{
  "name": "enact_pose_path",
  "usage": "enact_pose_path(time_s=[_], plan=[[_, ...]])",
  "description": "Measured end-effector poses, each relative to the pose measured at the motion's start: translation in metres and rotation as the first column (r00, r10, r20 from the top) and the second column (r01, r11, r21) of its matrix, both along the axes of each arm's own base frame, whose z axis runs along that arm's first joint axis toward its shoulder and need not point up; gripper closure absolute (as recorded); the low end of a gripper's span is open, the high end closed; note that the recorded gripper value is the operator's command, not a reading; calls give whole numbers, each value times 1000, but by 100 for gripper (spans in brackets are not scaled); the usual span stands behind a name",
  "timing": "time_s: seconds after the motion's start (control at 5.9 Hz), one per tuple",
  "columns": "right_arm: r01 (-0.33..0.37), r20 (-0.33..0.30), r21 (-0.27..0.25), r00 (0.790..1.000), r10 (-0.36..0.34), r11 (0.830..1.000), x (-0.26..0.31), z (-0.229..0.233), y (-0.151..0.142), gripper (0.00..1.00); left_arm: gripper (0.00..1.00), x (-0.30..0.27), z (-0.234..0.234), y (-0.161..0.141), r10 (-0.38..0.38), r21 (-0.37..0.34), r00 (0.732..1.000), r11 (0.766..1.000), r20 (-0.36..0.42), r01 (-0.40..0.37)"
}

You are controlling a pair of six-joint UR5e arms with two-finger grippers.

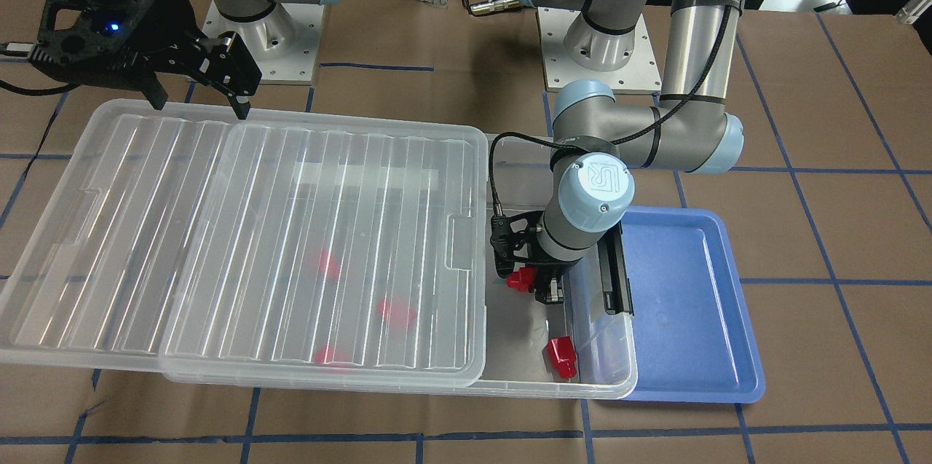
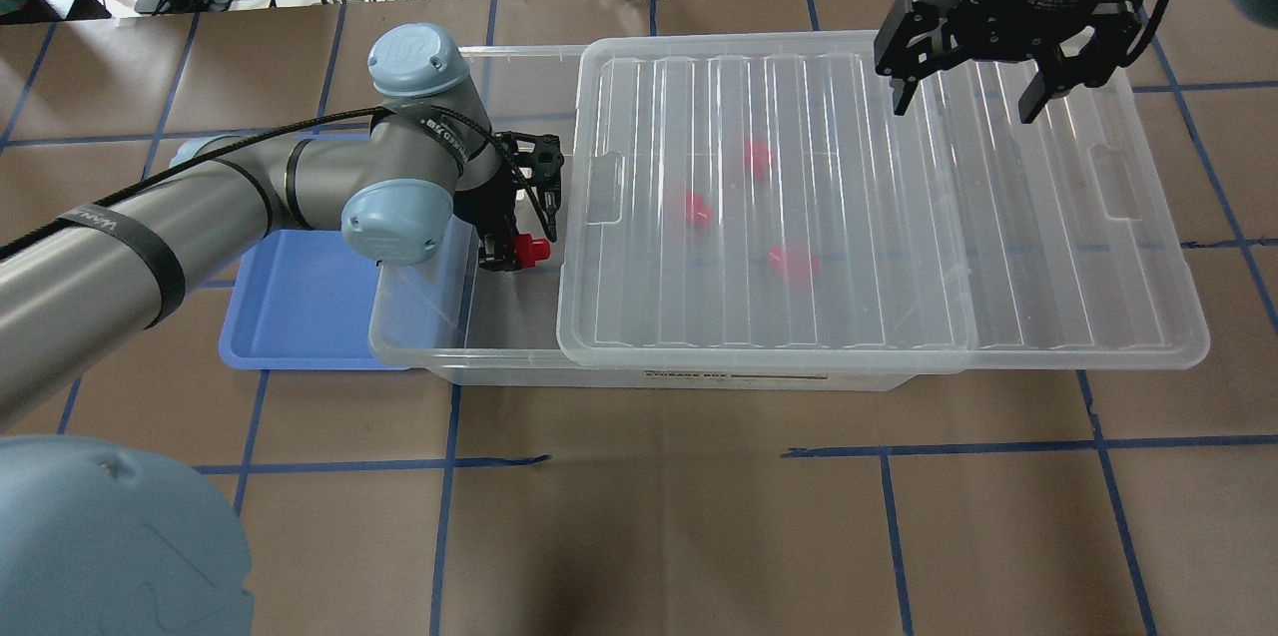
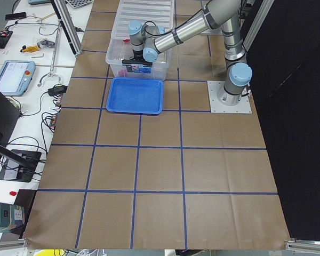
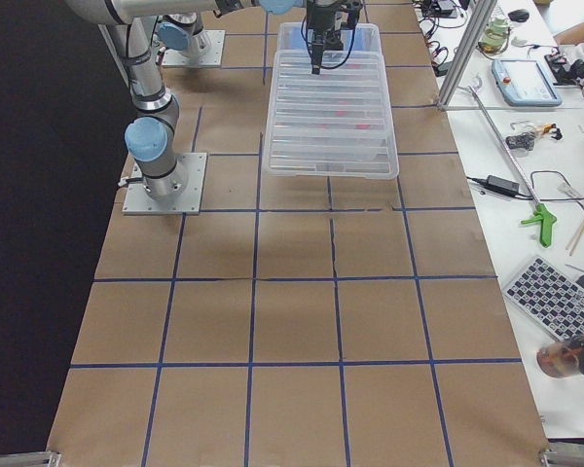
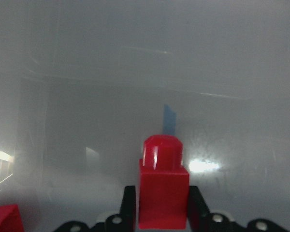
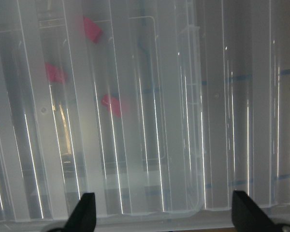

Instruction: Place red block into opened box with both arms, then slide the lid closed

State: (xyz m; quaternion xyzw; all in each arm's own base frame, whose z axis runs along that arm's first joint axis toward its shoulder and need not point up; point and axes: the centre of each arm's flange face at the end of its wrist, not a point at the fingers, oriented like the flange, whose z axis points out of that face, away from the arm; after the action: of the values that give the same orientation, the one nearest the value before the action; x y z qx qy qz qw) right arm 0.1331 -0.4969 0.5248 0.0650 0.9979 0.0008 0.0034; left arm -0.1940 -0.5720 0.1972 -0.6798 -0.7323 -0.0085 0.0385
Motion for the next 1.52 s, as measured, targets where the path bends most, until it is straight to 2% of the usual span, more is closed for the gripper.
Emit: enact_pose_path(time_s=[0.17, 0.51, 0.85, 1.02, 1.19, 1.35, 1.52], plan=[[0, 1, 3, 1000, 0, 1000, 0, -2, -1, 0, 11, 0, 5, -2, 4, -7, 1000, 1000, -1, -4], [1, 1, 8, 1000, -1, 1000, 0, -5, -2, 0, 10, 0, 53, -2, 12, -12, 1000, 1000, 2, -12], [-4, -11, 6, 1000, 4, 1000, -21, -7, -8, 0, 10, 2, 135, 8, 31, 30, 999, 999, 9, -31], [-22, -15, 7, 1000, 22, 1000, -52, -8, -14, 0, 7, 3, 181, 14, 56, 55, 998, 997, 17, -56], [-41, -14, 8, 999, 42, 999, -91, -9, -19, 0, 3, 5, 222, 24, 131, 56, 991, 990, 33, -133], [-57, -9, 16, 998, 57, 998, -131, -14, -21, 0, 3, 8, 245, 34, 264, 42, 963, 963, 61, -267], [-59, -3, 25, 998, 59, 998, -171, -26, -24, 0, 3, 10, 254, 42, 430, 24, 899, 901, 87, -434]])
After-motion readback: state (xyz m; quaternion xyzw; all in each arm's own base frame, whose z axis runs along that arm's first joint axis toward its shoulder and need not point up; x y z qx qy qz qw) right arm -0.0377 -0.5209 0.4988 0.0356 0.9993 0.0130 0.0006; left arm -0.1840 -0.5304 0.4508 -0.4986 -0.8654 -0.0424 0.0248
